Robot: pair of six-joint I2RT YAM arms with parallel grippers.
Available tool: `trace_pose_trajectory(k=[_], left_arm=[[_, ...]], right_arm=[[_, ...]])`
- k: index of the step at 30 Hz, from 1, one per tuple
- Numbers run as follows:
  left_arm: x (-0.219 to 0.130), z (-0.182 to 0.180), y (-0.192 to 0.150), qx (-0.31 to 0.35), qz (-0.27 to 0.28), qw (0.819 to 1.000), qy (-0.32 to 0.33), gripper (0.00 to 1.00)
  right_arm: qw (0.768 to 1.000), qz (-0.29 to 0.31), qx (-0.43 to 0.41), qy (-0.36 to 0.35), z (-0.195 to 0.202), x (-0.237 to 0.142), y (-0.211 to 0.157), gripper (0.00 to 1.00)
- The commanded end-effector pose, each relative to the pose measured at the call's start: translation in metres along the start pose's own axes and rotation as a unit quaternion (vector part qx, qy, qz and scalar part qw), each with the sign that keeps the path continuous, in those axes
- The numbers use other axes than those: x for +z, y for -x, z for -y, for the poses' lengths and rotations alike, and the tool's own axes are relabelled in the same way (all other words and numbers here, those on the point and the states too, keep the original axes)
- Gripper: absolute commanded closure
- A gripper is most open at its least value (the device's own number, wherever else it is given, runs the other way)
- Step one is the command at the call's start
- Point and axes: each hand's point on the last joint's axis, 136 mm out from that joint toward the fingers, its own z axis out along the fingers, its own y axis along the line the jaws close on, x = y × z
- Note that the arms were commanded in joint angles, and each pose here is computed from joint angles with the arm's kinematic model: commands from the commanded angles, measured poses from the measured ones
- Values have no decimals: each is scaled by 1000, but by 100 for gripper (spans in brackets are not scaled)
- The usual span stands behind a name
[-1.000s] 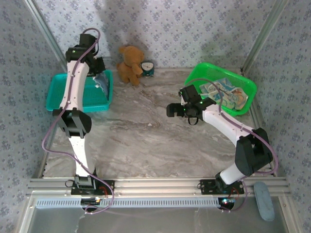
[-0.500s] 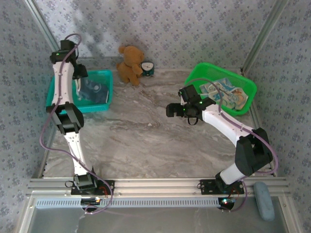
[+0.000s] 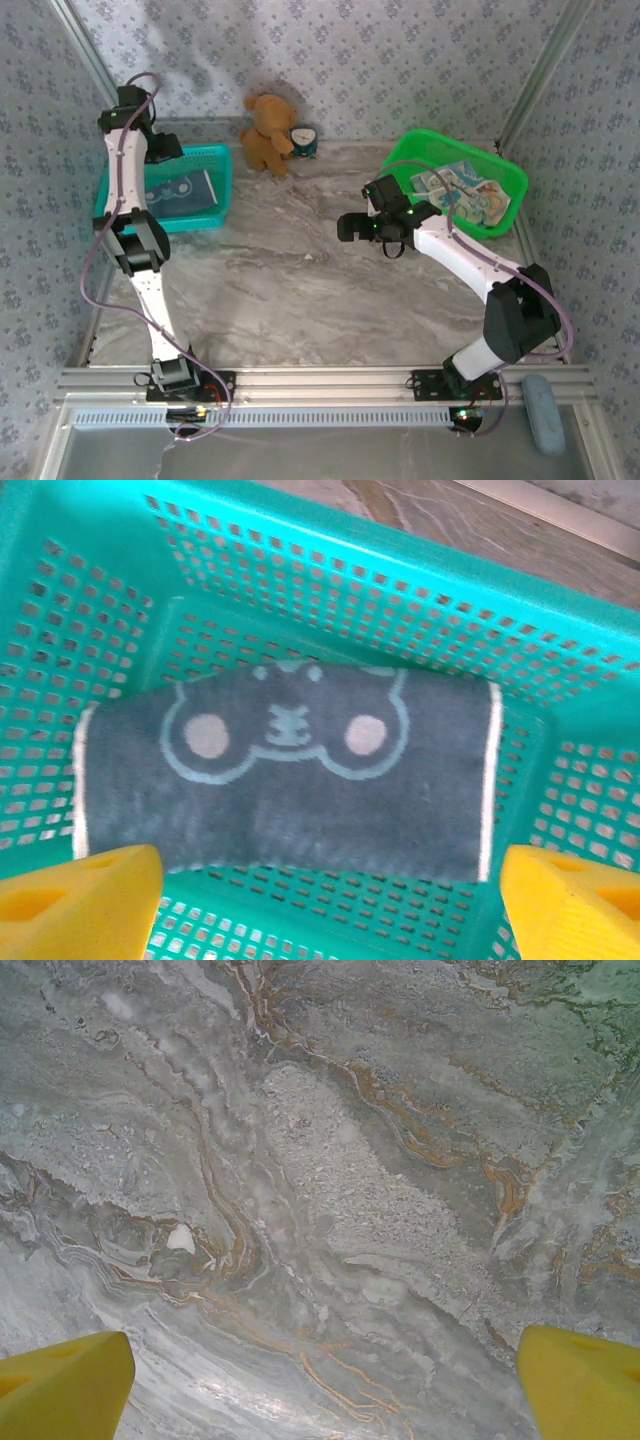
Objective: Fold and stack the towels
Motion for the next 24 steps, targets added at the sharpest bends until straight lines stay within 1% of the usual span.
trace_pose_trajectory(k=[1, 4, 9, 10, 11, 12, 14, 15, 17, 21, 24], left_arm=[[-27, 2, -2, -13, 12, 1000, -19, 16], [-14, -1, -17, -21, -8, 1000, -12, 24], [20, -5, -44, -41, -51, 998, 2, 50], [26, -3, -47, -45, -58, 997, 0, 54], [34, -1, -51, -53, -66, 996, -3, 56], [42, 0, -54, -65, -73, 995, -4, 60], [54, 3, -56, -92, -80, 993, -3, 64], [61, 4, -56, -107, -81, 991, -3, 67], [71, 11, -54, -134, -80, 988, -9, 70], [93, 22, -48, -177, -77, 981, -19, 71], [107, 37, -43, -187, -77, 979, -32, 70]], right_arm=[[1000, 3, 5, 3, -1, -4, -3, 0], [1000, 1, 5, 6, -1, -4, -6, 0], [1000, -5, 5, 8, -1, -4, -9, 0], [1000, -7, 6, 6, 0, -3, -11, 0], [1000, -4, 6, 7, 0, -4, -9, 0], [1000, -5, 5, 7, -1, -4, -9, 0], [1000, -4, 6, 8, -1, -4, -8, 0], [1000, -5, 6, 6, -1, -5, -8, 0], [1000, -8, 6, 4, 0, -4, -10, 0], [1000, -14, 8, -2, 3, -6, -13, 0], [1000, -18, 9, -5, 5, -6, -17, 0]])
